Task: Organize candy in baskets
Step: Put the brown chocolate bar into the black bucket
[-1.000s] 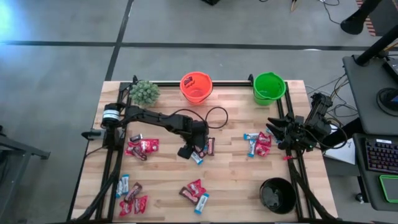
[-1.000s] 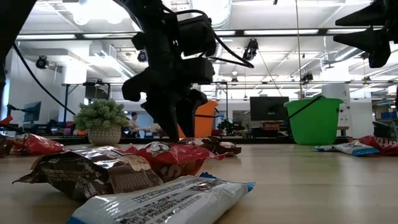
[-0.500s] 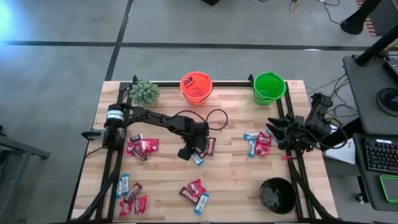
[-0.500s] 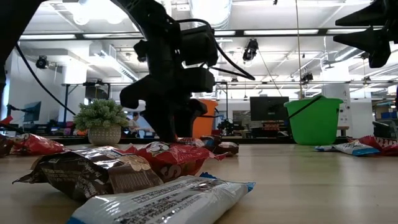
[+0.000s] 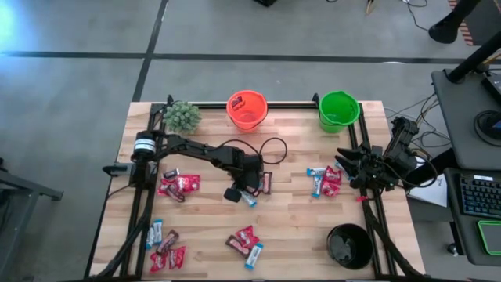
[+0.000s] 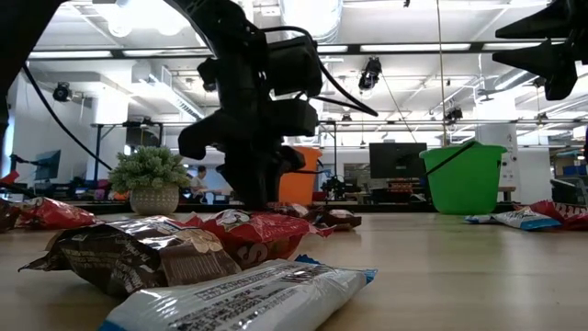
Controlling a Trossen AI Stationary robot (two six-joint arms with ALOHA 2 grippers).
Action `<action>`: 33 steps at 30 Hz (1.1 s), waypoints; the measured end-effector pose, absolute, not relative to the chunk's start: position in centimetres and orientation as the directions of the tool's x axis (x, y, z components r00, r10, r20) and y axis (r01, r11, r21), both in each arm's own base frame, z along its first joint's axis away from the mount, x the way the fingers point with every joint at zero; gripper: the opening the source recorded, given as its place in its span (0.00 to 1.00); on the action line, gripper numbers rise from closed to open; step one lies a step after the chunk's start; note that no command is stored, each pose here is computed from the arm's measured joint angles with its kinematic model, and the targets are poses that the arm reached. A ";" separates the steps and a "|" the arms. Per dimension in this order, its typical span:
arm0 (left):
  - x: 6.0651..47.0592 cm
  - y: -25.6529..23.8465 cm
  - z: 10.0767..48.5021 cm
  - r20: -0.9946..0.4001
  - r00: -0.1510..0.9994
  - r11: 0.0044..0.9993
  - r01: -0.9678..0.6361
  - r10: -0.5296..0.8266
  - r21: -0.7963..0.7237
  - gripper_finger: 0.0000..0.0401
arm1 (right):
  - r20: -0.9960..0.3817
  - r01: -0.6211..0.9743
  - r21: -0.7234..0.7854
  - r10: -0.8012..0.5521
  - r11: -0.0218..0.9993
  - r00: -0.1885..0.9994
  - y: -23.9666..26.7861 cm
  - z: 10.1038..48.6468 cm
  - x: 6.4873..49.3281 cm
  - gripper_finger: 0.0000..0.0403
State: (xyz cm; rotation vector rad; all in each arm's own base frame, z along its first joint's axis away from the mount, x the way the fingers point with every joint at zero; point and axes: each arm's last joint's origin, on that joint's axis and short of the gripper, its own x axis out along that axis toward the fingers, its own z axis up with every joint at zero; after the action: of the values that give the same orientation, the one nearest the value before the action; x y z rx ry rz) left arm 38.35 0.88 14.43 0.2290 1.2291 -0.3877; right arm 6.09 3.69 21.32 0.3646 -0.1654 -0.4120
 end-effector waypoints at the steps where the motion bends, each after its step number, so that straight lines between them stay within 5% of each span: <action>1: 38.3 0.9 14.4 -0.945 0.282 0.912 0.408 -0.164 -0.037 0.08 | 0.083 0.360 0.378 -0.419 0.853 0.904 3.7 21.3 6.1 0.44; 19: 38.1 0.8 16.5 -0.949 0.279 0.926 0.376 -0.149 -0.035 0.01 | 0.087 0.346 0.402 -0.411 0.848 0.907 3.7 21.3 6.1 0.44; 33: 40.8 -0.8 23.0 -0.908 0.396 0.892 0.448 -0.141 0.057 0.01 | 0.087 0.327 0.470 -0.412 0.820 0.907 3.7 21.3 6.1 0.44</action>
State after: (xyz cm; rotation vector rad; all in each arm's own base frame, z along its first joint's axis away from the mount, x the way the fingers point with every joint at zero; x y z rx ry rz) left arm 40.82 -0.82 23.05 0.3142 1.1058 -0.3808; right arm 6.09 3.71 21.34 0.4645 -0.1884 -0.3956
